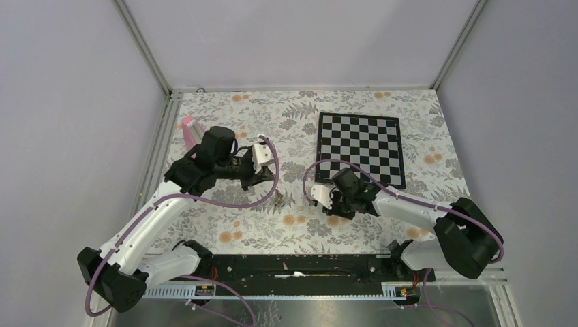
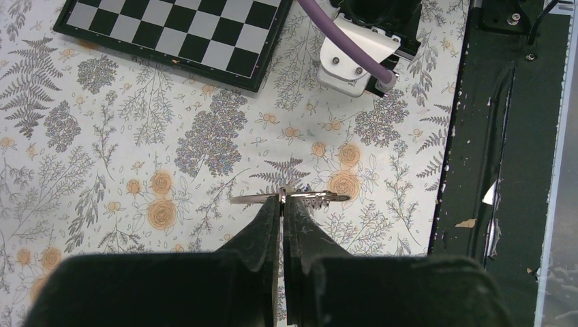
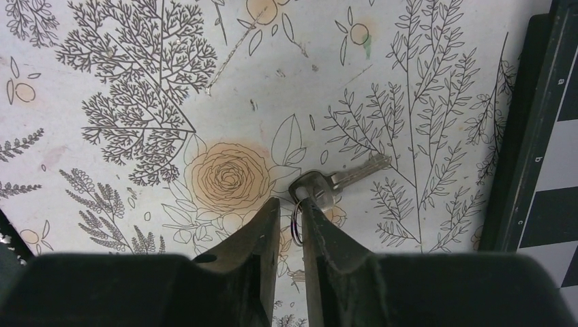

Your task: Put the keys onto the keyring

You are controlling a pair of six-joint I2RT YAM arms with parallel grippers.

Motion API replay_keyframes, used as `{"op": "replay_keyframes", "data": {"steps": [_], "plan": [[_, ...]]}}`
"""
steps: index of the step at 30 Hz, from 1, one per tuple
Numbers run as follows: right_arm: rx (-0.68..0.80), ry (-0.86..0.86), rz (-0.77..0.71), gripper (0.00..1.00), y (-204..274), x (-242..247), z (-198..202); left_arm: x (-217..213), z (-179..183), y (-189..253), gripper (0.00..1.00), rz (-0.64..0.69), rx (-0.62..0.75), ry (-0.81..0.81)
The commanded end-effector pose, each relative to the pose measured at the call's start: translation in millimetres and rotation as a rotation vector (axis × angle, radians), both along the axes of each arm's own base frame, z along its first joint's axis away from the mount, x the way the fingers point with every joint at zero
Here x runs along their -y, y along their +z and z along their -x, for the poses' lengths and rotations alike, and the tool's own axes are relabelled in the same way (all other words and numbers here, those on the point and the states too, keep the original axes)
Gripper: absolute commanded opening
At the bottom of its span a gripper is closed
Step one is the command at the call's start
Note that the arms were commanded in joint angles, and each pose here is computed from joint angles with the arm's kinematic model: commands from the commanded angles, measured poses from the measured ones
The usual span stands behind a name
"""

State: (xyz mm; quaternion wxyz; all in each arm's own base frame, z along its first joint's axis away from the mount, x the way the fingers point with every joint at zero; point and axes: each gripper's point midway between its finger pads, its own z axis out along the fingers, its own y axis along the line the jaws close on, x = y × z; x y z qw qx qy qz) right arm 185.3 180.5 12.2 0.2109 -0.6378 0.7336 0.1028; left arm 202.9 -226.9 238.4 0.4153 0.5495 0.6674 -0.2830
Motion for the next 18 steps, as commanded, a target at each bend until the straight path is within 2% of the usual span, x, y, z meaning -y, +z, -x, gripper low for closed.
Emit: {"op": "replay_keyframes", "data": {"steps": [1, 14, 18], "plan": [[0.028, 0.014, 0.025, 0.25, 1.6, 6.5, -0.1, 5.8, -1.3, 19.5, 0.0, 0.055, 0.053, -0.027], [0.057, 0.043, 0.047, 0.24, 9.0, 12.3, -5.2, 6.7, -0.8, 19.7, 0.0, 0.058, 0.046, -0.03], [0.054, 0.05, 0.049, 0.27, 11.3, 15.1, -5.5, 6.8, -1.0, 19.5, 0.0, 0.058, 0.046, -0.03]]}}
